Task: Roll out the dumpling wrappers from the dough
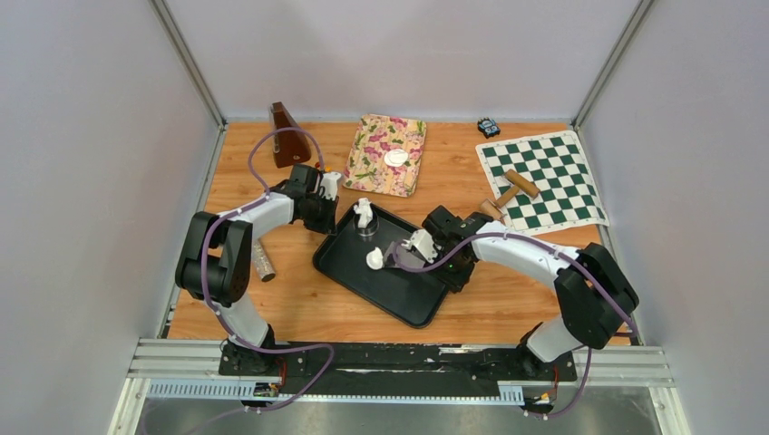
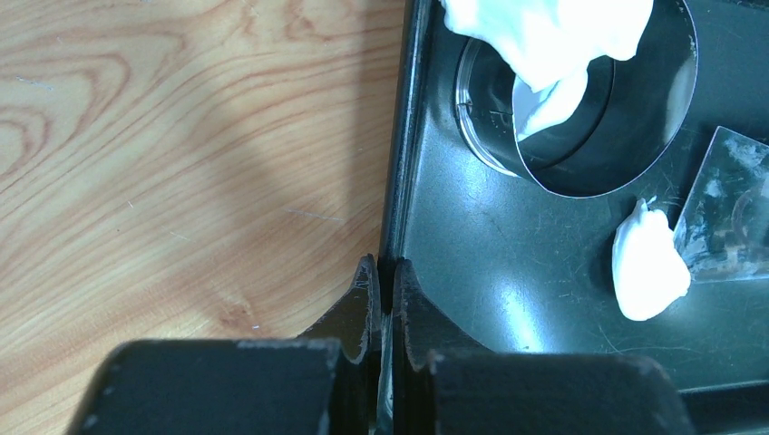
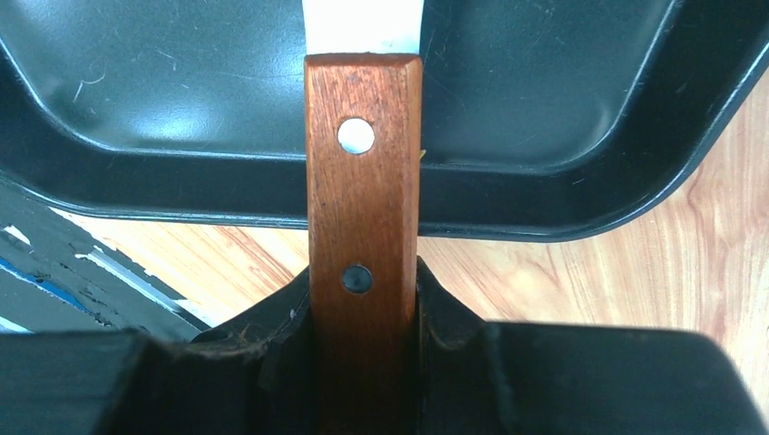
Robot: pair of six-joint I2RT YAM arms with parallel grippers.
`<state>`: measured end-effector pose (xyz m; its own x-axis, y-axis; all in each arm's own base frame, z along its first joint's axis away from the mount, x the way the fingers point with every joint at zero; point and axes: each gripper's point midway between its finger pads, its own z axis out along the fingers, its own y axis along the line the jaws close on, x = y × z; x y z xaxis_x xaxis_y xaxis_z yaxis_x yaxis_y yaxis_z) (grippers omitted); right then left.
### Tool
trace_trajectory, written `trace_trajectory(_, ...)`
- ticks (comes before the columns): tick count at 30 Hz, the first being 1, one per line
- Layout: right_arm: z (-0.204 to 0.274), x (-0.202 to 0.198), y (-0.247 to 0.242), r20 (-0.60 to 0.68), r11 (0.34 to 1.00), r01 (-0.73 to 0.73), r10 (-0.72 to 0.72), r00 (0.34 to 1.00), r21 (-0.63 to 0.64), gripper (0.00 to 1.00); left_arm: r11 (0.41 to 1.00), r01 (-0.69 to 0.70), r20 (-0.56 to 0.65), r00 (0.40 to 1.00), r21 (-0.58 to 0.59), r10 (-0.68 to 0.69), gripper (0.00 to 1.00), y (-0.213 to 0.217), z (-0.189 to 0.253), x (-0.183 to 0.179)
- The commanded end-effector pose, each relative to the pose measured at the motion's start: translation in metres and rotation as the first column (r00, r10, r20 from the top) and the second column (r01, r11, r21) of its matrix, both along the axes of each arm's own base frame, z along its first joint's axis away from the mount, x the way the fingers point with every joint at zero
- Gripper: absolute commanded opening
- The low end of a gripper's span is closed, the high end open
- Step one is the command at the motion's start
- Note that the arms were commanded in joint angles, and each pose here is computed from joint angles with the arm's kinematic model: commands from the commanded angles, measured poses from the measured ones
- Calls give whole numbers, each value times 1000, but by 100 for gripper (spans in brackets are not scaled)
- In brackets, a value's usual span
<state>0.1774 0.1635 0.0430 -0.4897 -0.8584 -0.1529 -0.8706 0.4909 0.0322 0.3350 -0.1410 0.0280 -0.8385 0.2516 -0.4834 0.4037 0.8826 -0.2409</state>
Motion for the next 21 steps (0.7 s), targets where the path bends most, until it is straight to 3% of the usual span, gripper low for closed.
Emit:
trace_trajectory(1,13,5,0,41,1000,-26,26,999,-2,0,996,-69,-25,997,52,71,0,12,-11,-7)
trace_trajectory(11,13,-12,-2,-40,997,-77,77,996,0,0,996,-74,-14,997,57,75,0,13,-9,-5)
trace_trajectory(21,4,17,17,13,1000,6,-6,1000,-12,0,996,-74,1,997,49,74,0,13,-5,-5)
